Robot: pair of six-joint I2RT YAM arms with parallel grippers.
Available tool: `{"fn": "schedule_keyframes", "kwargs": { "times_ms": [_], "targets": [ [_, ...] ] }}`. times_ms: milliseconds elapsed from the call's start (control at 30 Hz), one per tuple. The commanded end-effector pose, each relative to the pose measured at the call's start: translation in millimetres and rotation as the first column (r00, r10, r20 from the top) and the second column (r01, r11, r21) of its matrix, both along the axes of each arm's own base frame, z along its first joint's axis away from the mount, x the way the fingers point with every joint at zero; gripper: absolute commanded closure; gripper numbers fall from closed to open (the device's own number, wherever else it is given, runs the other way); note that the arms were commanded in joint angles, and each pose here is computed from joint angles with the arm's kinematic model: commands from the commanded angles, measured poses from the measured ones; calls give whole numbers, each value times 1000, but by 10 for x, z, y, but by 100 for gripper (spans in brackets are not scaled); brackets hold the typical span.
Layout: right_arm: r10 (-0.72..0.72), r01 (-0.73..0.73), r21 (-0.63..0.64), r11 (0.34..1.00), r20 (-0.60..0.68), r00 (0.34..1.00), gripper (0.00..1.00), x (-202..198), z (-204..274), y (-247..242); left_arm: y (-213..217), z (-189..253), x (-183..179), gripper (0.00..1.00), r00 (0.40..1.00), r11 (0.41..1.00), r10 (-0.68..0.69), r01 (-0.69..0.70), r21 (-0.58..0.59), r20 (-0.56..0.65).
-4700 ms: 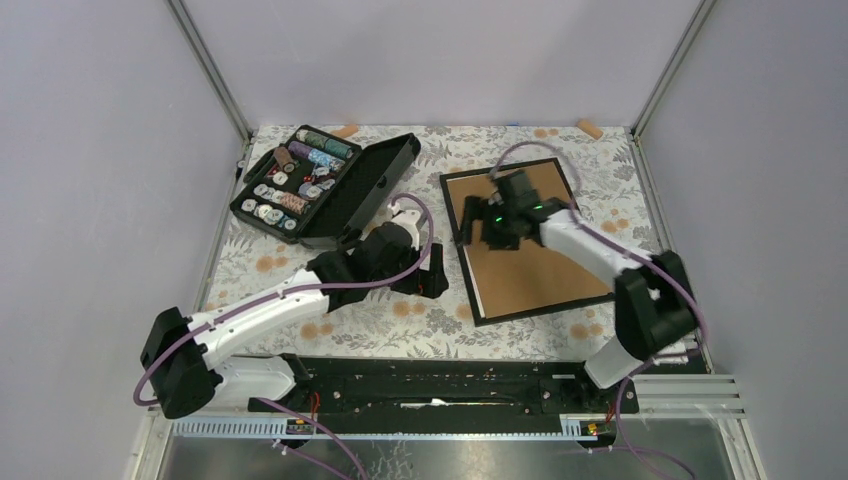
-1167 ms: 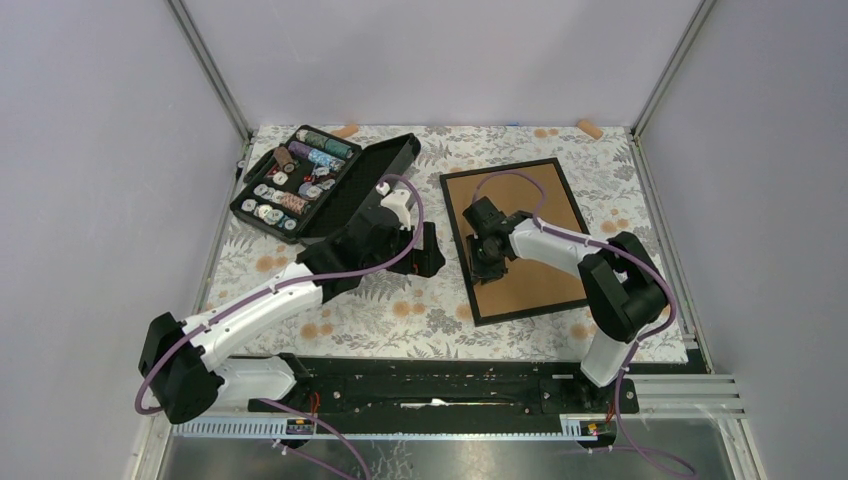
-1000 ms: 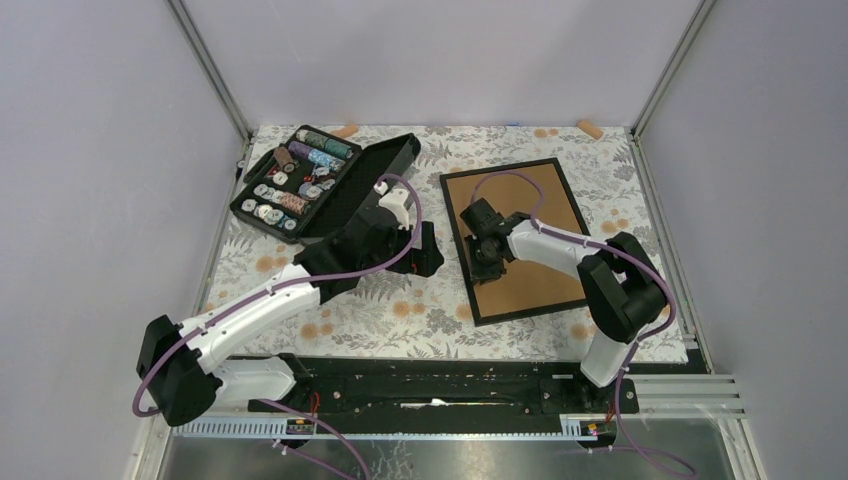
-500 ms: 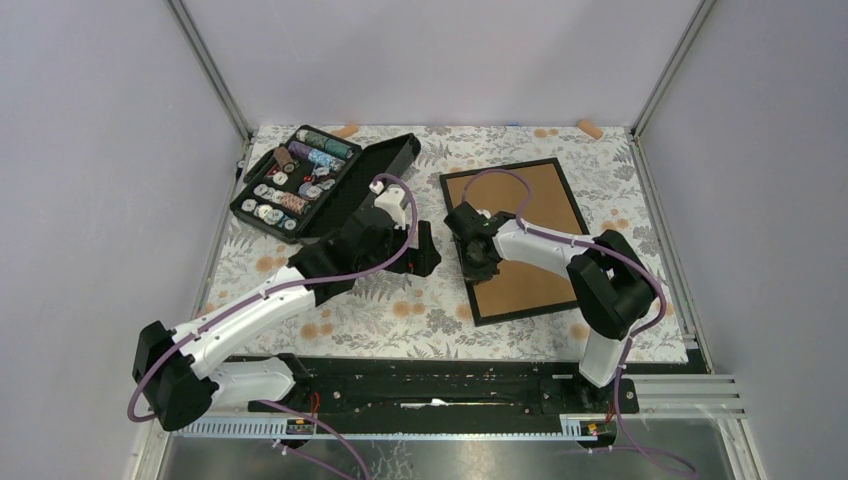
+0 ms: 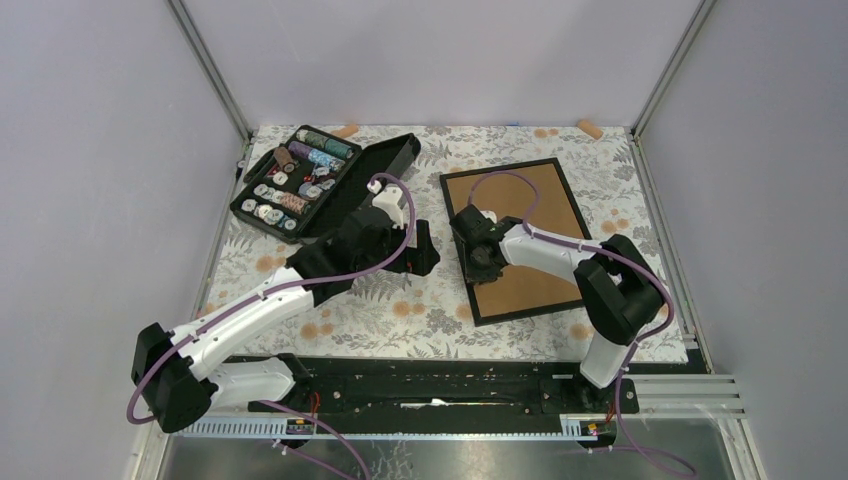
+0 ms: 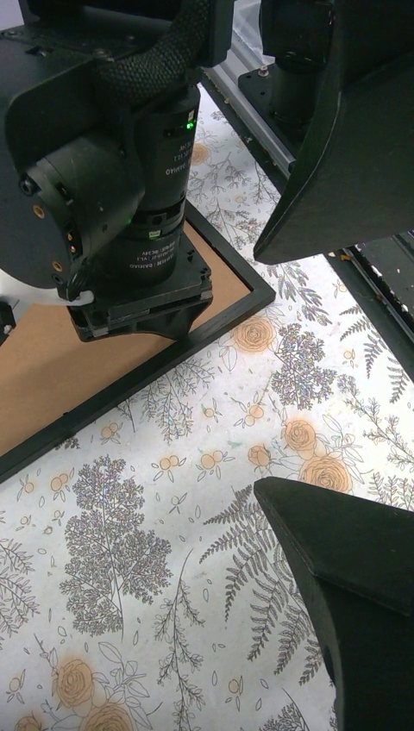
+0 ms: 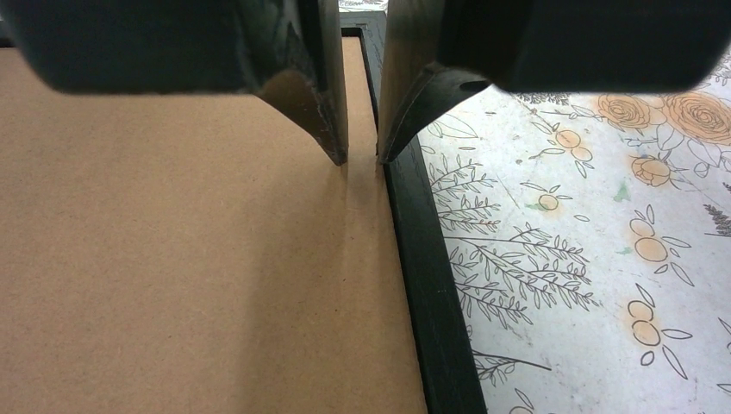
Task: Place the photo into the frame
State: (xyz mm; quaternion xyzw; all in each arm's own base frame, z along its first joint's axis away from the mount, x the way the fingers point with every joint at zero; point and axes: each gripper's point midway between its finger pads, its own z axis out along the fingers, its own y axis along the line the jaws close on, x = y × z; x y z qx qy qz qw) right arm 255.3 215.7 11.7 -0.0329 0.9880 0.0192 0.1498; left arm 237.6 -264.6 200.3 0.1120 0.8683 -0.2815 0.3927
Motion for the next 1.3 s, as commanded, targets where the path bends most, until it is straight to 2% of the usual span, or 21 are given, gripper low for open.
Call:
{"fn": "schedule_keyframes", "kwargs": {
  "times_ms": [0,133,367,567,733,833,900,967,1033,1100,1167,1233,1267],
  "targets": [
    [-50,28,-182,983,-118,992,72,-336,-511,-514,-20,116,0,1,1000,998,2,-1,-62,21],
    [-62,49,-112,992,-115,991,77,-336,-493,-487,-45,34,-24,1,1000,997,-2,1,-73,-9],
    [-53,33,-155,987,-128,990,90,-368,-551,-573,-131,-97,-74,1,997,995,-21,14,-94,-71],
    [-37,11,-188,982,-133,990,95,-405,-563,-665,-151,-214,-106,1,993,994,-8,-5,-108,-121],
    [-40,18,-160,987,-136,990,93,-416,-537,-651,-230,-456,-140,1,979,993,-7,-17,-116,-203],
    [-36,21,-117,993,-127,991,85,-396,-521,-602,-333,-641,-158,1,968,991,0,-34,-132,-250],
    [-29,18,-101,995,-114,993,75,-360,-501,-575,-412,-749,-143,2,967,990,16,-51,-132,-255],
    [-19,10,-96,995,-98,995,71,-318,-483,-570,-430,-881,-103,6,962,987,71,-107,-123,-263],
    [-16,6,-105,994,-88,996,71,-298,-476,-590,-432,-977,-39,13,957,973,124,-169,-158,-263],
    [-14,3,-117,993,-88,996,74,-301,-483,-623,-460,-1068,-3,26,952,961,145,-200,-188,-271],
    [-7,-3,-112,994,-92,996,84,-315,-492,-633,-518,-1152,45,32,949,959,151,-209,-192,-278],
    [-3,-6,-89,996,-101,995,94,-355,-514,-629,-587,-1237,84,33,943,961,152,-211,-178,-295],
    [-4,-3,-67,998,-105,994,95,-370,-525,-623,-622,-1254,101,34,944,962,147,-206,-180,-296]
  ]
}}
